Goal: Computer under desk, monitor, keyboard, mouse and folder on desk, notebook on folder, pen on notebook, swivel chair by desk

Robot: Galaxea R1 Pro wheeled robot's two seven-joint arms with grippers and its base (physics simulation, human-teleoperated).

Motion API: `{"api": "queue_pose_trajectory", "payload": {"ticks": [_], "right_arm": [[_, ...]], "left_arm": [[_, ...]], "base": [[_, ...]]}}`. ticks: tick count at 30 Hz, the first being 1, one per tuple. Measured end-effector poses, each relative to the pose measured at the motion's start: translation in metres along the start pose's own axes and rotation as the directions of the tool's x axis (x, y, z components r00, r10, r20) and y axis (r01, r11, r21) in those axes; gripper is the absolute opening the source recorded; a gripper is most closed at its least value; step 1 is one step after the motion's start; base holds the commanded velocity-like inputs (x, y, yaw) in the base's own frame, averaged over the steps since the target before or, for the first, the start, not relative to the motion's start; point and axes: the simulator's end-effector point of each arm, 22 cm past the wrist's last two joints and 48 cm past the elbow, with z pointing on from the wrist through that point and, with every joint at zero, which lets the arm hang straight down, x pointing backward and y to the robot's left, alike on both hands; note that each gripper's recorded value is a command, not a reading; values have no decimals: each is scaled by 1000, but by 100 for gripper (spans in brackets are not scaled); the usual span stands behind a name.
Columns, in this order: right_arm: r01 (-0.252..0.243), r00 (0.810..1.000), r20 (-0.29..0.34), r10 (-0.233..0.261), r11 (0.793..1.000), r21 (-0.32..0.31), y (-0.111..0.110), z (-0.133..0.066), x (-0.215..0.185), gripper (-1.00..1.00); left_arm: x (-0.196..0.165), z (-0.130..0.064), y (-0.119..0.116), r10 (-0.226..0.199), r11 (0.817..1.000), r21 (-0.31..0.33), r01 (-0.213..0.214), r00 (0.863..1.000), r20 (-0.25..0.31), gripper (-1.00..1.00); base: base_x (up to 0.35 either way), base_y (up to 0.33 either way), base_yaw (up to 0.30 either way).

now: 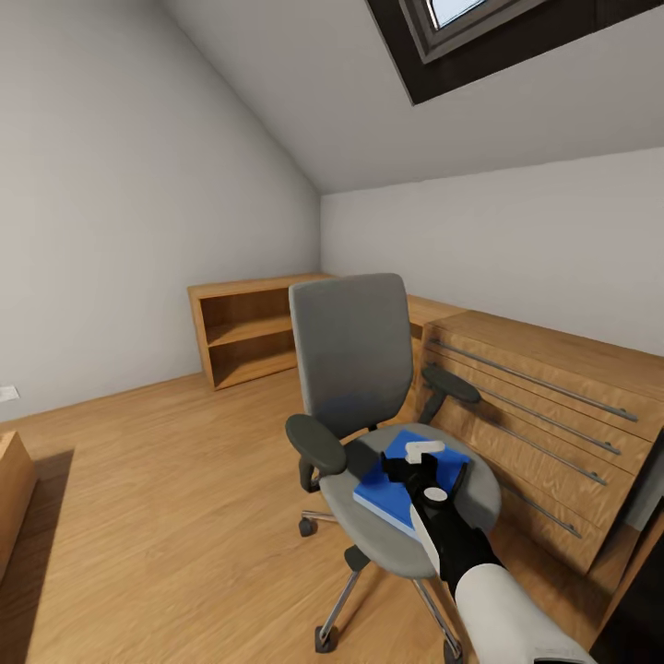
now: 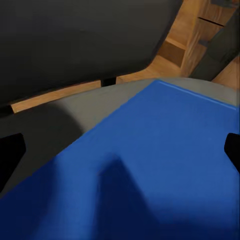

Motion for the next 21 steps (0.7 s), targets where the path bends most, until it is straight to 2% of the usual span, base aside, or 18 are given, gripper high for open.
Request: {"api": "queue_pose_trajectory", "payload": {"ticks": [12,21], "right_arm": [[-3,1000,19,3,1000,5,-1,0,-6,100],[-1,1000,7,1,1000,3,0,0,-2,100]], "left_arm": [[1,0,0,1,1000,2,-1,1000,-3,100],[1,0,0,2,1000,4,-2,1000,-2,100]], "base": [[7,0,0],[146,0,0]]}}
